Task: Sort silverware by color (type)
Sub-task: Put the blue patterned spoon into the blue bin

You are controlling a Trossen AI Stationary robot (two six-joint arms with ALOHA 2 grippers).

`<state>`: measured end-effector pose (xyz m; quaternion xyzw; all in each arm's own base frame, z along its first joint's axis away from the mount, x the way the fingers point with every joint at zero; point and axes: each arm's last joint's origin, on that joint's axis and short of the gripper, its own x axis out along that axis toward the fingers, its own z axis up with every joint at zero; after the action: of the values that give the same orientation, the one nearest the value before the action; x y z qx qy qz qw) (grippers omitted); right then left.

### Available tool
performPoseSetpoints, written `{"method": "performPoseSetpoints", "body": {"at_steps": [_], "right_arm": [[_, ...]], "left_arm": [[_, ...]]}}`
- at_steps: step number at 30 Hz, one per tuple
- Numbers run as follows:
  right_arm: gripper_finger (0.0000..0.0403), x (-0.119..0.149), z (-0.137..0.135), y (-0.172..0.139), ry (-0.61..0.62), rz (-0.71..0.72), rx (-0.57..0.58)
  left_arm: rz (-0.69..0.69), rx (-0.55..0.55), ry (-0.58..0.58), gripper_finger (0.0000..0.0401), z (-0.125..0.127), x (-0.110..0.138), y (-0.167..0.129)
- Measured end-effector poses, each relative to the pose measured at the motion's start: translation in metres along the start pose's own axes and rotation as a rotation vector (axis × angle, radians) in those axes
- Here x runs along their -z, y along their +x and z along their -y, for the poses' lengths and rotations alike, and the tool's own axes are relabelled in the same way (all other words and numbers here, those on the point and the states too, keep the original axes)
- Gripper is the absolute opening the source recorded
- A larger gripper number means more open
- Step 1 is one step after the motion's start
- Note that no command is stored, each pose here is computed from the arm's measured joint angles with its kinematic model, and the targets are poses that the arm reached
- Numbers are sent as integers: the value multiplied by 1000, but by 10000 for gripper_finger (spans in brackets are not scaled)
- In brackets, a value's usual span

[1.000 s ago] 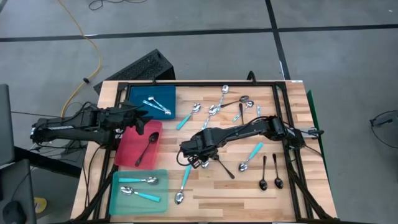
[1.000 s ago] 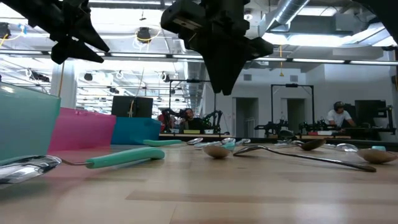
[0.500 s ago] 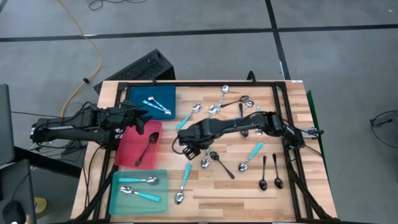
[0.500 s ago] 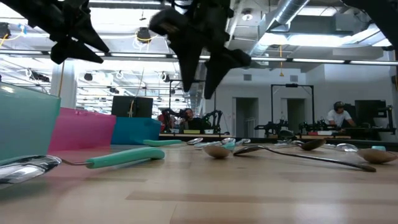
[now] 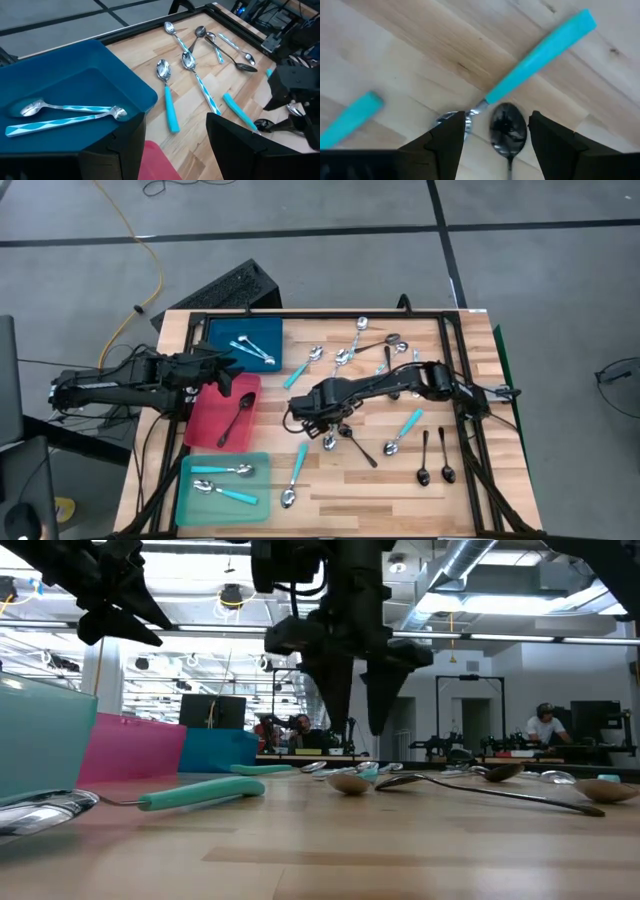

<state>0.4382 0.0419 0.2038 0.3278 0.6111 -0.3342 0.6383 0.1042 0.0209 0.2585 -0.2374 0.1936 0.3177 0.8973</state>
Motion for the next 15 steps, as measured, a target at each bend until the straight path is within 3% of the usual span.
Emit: {"method": "performPoseSetpoints", "body": {"at_steps": [7, 15], "right_arm": [[240, -27, 9, 4, 15, 29, -54], [240, -73, 42, 5, 88, 60, -35]], "left_arm": [[-1, 1, -1, 195, 0, 0, 0], [-2, 0, -12, 195, 0, 0, 0]]}}
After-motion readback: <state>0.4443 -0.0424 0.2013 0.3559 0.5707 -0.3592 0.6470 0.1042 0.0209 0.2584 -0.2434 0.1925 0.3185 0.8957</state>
